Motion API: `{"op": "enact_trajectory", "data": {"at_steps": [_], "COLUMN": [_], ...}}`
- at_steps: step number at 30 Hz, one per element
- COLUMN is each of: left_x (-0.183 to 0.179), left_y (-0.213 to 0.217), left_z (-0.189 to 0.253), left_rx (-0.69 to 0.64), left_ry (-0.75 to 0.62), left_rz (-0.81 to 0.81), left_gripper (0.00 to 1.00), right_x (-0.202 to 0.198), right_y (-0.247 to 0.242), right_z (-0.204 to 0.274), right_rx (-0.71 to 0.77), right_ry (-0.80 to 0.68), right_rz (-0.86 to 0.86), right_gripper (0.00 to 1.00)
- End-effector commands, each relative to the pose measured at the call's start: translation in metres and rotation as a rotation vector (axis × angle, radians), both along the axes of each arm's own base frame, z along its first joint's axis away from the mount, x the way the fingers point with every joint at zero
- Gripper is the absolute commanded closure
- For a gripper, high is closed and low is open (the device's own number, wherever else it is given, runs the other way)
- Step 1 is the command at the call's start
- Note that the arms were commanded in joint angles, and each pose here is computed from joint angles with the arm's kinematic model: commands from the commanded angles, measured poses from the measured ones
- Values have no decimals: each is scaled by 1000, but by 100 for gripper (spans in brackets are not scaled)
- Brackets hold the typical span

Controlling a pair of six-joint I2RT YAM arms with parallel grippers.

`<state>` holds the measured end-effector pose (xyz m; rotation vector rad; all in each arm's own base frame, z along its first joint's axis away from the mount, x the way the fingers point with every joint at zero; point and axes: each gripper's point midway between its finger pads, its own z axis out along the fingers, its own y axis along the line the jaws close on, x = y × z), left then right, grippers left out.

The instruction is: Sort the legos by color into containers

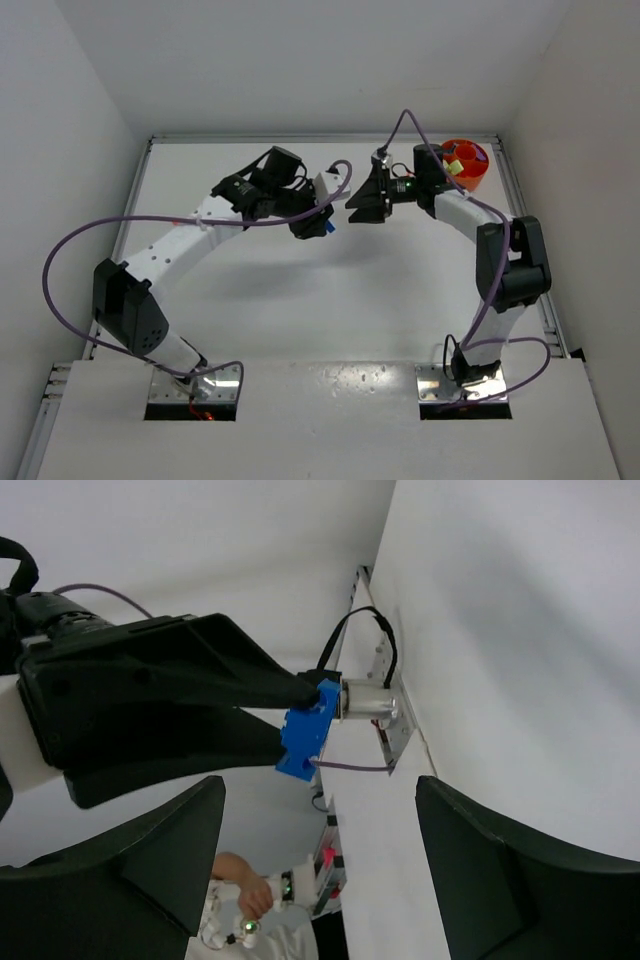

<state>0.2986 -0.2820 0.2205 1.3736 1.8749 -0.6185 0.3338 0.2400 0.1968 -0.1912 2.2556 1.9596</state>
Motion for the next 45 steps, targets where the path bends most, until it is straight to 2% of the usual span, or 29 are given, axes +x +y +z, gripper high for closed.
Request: {"op": "enact_trajectory", "data": {"at_steps": [1, 12, 19, 23, 27, 32, 35, 37, 40, 41, 45], "left_x": [2, -2, -3, -2, -1, 1, -1, -1, -1, 4, 5], "left_y": [-12, -24, -29, -29, -30, -29, -27, -27, -22, -17, -5], "left_z": [9, 13, 13, 10, 11, 11, 2, 2, 8, 8, 16], "left_rx": [-14, -26, -26, -21, -26, -21, -4, -4, -18, -25, -32], "left_ry": [-44, -39, -39, -32, -39, -43, -31, -31, -35, -30, -40], "left_rz": [-7, -25, -34, -34, -34, -28, -21, -21, -18, -5, 20], "left_gripper": [88, 88, 89, 89, 89, 89, 89, 85, 63, 50, 37], "right_x": [-6, -16, -22, -24, -27, -27, -27, -23, -20, -15, -5], "right_y": [14, 37, 47, 51, 54, 54, 54, 51, 43, 40, 19], "right_z": [15, 10, 6, 2, 2, 2, 2, 0, 4, 4, -4], "right_rx": [44, 44, 43, 41, 41, 41, 42, 35, 33, 26, -61], "right_ry": [-49, -67, -58, -47, -47, -47, -56, -56, -78, -90, -155], "right_rz": [72, 142, 172, 183, 192, 192, 193, 176, 160, 143, 81], "right_gripper": [22, 26, 32, 40, 57, 68, 86, 92, 97, 97, 99]}}
